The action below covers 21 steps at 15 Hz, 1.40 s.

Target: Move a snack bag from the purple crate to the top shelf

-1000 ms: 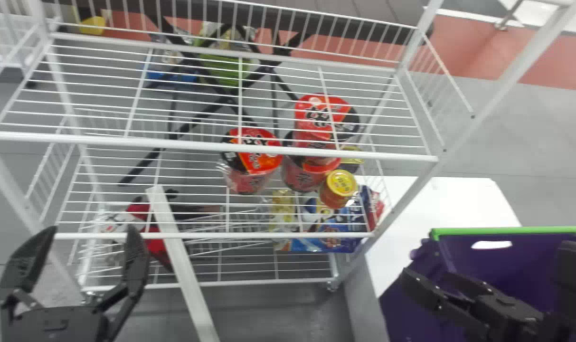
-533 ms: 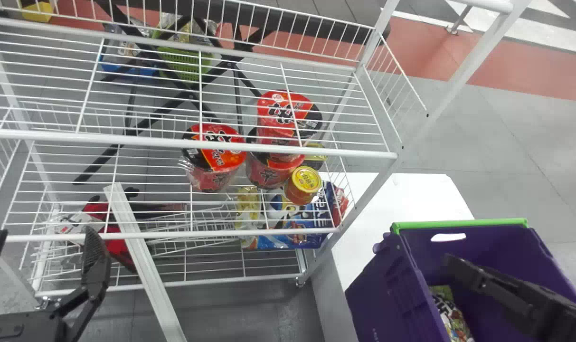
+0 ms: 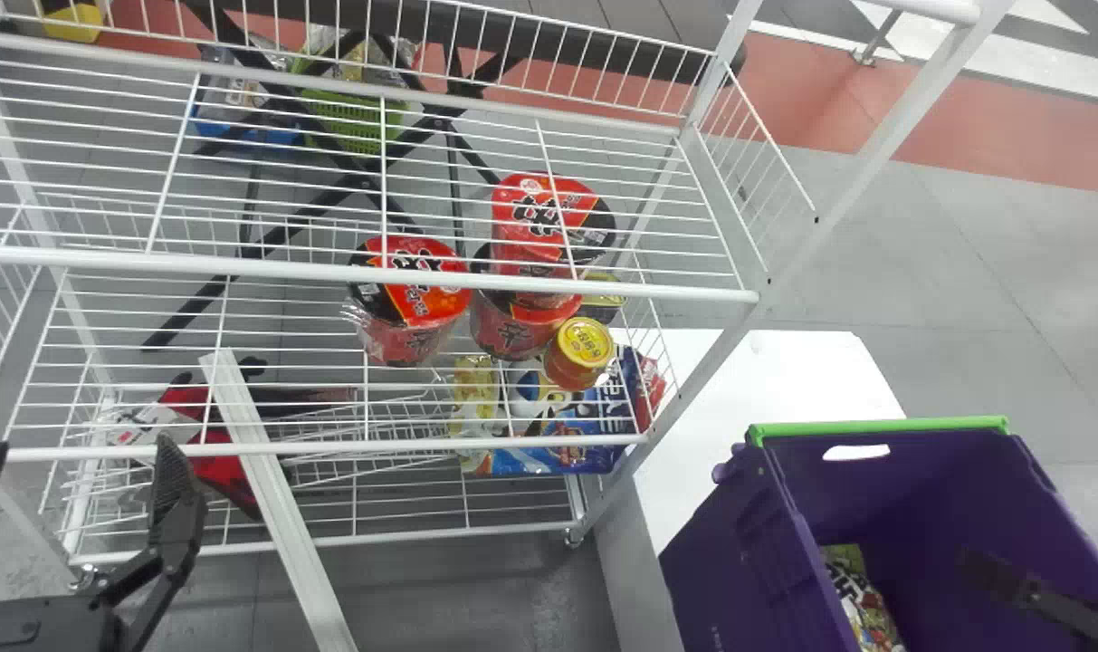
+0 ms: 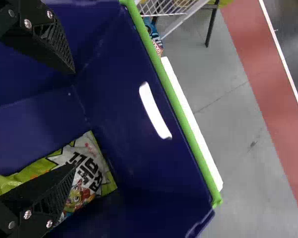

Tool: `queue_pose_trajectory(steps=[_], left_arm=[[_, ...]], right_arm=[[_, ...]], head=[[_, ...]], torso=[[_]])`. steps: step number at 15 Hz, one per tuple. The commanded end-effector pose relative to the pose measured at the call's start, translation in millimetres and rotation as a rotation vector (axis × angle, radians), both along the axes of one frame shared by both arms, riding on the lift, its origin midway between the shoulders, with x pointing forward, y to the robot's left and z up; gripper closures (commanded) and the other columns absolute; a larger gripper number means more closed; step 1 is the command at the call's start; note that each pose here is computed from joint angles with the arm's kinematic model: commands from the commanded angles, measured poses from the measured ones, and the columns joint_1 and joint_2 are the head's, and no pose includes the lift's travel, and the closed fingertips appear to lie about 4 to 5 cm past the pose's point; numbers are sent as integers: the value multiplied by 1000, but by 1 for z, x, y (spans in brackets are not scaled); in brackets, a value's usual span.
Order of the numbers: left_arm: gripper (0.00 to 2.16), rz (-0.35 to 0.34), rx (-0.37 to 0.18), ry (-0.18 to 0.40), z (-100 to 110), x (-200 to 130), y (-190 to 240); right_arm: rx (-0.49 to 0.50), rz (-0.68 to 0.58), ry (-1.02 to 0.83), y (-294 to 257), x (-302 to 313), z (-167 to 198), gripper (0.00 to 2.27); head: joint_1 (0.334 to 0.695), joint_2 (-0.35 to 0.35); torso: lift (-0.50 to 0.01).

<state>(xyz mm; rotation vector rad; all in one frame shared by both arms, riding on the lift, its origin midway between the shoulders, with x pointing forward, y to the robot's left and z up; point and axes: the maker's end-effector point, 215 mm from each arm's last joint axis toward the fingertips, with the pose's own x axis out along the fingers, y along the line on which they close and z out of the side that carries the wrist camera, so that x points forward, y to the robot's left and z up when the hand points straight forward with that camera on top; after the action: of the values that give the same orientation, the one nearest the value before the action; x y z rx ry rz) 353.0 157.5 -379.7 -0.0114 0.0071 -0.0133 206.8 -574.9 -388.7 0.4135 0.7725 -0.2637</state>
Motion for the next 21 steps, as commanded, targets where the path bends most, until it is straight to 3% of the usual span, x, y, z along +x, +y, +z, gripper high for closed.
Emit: queue_pose_trajectory(steps=[1,4,11,16,21], left_arm=[[130,-1,2,1,0,0,0],[130,-2,4,5,-2,0,0],[130,12,13,13,-6,-2,9],[130,6,14,22,-12,-1,9],[130,32,14,28,-18,1,38]], right_arm=[[-8,-13,-2,-39,-10,1,137],[-12,94,-10,-62,-6,-8,130],[7,502,230,-41,-16,-84,127],[92,493,550,-22,-80,-159,97],[174,509,667,-7,-123,-196,147]], head=[[695,-350],[695,-350],[695,-350],[695,-350],[695,-350]], torso=[[-450],[-450],[-450],[-450],[-450]])
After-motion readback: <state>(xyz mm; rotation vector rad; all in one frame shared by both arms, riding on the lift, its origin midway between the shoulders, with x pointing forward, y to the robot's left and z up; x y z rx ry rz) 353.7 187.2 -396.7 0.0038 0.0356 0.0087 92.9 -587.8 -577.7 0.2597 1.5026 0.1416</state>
